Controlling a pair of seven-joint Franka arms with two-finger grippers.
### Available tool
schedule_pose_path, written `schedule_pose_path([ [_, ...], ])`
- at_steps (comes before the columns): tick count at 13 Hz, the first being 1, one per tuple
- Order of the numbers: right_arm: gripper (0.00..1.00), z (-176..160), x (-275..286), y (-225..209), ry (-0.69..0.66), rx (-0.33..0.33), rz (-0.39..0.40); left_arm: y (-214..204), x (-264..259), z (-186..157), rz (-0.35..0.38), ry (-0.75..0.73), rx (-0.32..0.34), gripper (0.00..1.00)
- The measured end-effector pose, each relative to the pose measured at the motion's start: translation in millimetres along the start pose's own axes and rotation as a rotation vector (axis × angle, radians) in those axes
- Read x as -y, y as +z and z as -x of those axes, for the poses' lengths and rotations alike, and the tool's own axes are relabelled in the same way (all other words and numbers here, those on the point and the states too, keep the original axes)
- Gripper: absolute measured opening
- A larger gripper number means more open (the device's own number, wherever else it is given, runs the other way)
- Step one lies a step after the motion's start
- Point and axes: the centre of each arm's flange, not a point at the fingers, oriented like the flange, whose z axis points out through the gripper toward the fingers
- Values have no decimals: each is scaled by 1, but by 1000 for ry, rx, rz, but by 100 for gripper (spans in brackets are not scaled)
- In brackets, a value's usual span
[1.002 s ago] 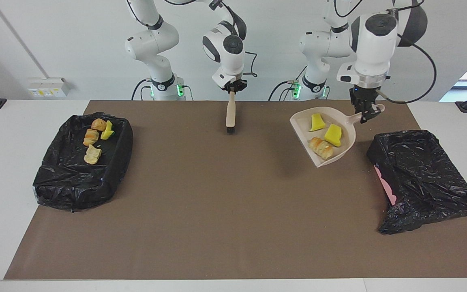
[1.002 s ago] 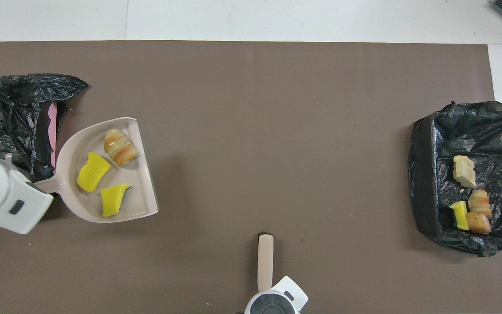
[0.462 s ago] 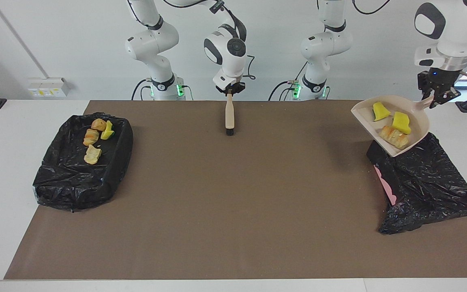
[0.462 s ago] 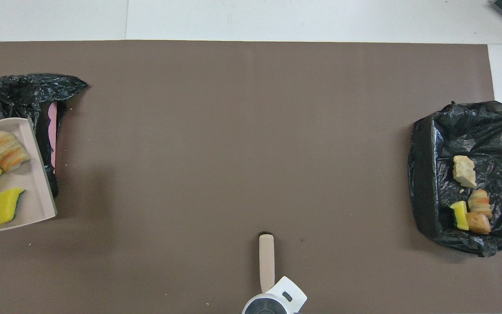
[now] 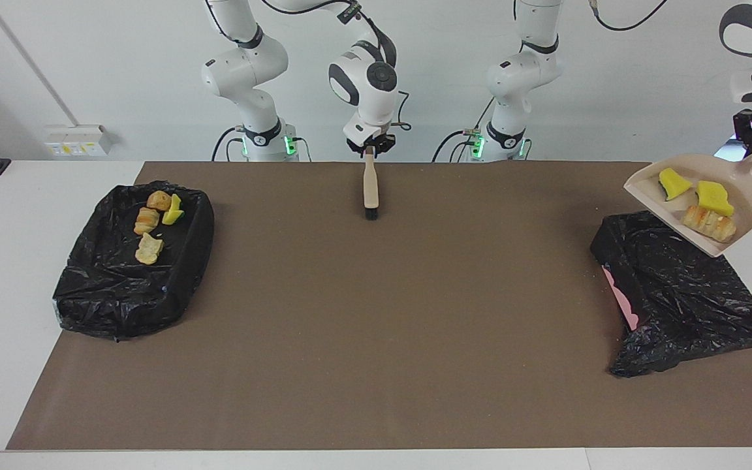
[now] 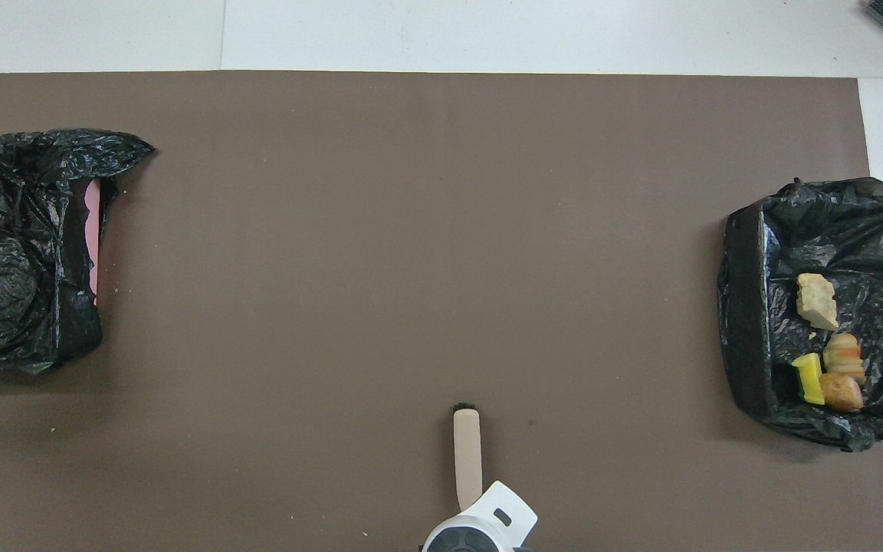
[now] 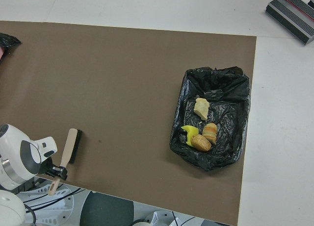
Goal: Sweep and dump trash in bin
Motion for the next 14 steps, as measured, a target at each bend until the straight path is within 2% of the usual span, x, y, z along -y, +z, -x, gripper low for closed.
schedule_pose_path([
  [2,80,-16,2,-19,22,-35,-45,9,6,1,-3,55,98,33],
  [4,100,-48,-10,-48,83,-80,-102,15,10,0,-2,95,166,33],
  [7,100,-100,-45,-95,154,-186,-121,25,20,-14,-8,125,282,33],
  [10,100,-140,-86,-135,218,-290,-110,31,30,-48,-18,194,385,33],
  [14,100,-174,-136,-166,266,-402,-38,27,32,-71,-8,216,448,33],
])
